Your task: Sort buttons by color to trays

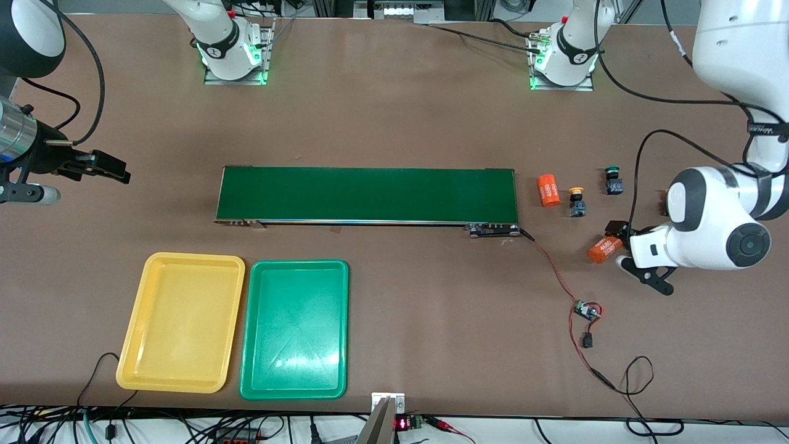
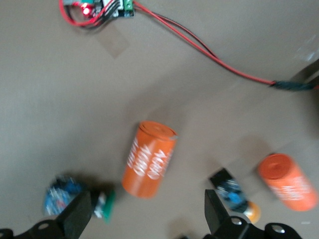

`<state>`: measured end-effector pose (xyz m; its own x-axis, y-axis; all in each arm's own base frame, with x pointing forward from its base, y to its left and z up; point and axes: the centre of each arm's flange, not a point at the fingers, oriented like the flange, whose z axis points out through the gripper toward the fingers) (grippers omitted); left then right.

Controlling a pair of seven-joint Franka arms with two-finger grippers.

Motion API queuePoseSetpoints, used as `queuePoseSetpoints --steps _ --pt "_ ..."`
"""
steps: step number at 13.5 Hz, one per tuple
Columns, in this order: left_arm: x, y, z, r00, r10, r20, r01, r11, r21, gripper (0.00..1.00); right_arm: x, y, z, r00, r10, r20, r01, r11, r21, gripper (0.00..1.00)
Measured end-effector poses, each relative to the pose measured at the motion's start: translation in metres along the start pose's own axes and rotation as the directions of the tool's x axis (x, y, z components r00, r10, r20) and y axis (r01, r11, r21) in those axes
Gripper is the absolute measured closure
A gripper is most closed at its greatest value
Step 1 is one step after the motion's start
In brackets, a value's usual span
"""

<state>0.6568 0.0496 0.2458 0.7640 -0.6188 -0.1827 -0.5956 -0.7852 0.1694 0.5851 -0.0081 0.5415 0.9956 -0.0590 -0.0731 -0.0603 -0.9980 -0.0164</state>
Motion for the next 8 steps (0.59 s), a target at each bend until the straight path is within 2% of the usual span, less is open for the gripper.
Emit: queuePoseSetpoints --steps 3,8 --pt "0.0 -0.015 0.037 0.994 0.105 -0.006 -0.105 0.994 -0.011 0.0 0.0 0.0 0.0 1.0 0.0 0.0 0.0 1.0 0.0 0.0" --pt "0.007 -0.001 0.067 0.989 0.145 0.013 -0.144 0.987 -0.066 0.0 0.0 -0.001 0.0 1.0 -0.001 0.0 0.001 1.0 0.0 0.0"
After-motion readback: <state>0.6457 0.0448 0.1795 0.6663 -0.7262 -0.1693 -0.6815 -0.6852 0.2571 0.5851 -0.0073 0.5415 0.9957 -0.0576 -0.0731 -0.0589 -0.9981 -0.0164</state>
